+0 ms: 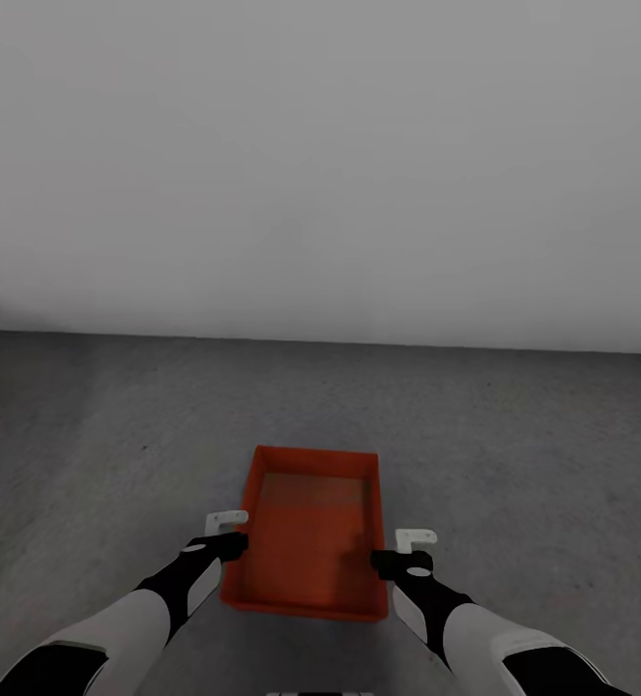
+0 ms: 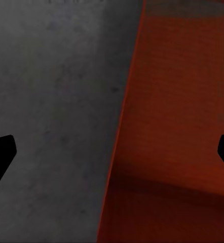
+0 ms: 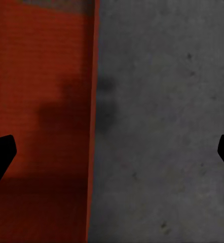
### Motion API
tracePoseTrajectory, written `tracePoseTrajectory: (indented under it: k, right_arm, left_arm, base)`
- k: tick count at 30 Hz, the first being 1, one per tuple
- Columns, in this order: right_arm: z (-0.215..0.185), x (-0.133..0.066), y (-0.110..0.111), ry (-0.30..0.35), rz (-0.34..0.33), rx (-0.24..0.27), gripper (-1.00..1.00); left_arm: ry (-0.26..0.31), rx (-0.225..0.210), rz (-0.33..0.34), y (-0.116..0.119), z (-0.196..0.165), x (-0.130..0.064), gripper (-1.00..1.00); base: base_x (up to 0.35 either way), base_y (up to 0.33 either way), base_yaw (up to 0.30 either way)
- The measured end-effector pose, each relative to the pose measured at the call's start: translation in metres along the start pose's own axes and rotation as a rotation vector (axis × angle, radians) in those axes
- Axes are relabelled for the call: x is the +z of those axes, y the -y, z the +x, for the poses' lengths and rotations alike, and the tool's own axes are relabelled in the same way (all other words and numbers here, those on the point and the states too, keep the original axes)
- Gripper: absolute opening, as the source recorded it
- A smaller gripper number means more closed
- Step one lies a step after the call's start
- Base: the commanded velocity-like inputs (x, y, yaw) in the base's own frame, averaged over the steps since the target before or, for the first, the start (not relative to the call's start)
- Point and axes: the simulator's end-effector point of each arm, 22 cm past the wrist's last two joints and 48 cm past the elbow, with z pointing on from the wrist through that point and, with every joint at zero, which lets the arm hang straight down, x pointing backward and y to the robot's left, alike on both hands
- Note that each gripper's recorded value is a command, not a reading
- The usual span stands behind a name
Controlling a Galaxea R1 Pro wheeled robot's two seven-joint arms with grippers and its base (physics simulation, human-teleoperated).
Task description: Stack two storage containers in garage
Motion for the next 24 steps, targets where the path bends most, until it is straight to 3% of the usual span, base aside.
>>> tracePoseTrajectory:
  k: [24]
  right_arm:
    - [-0.030,-0.040,0.004,-0.001,0.001,0.000,1.00]
  left_arm:
    - [-0.001,-0.001,-0.001,0.000,-0.029,-0.041,1.00]
  base:
    - [0.000,0.000,0.000]
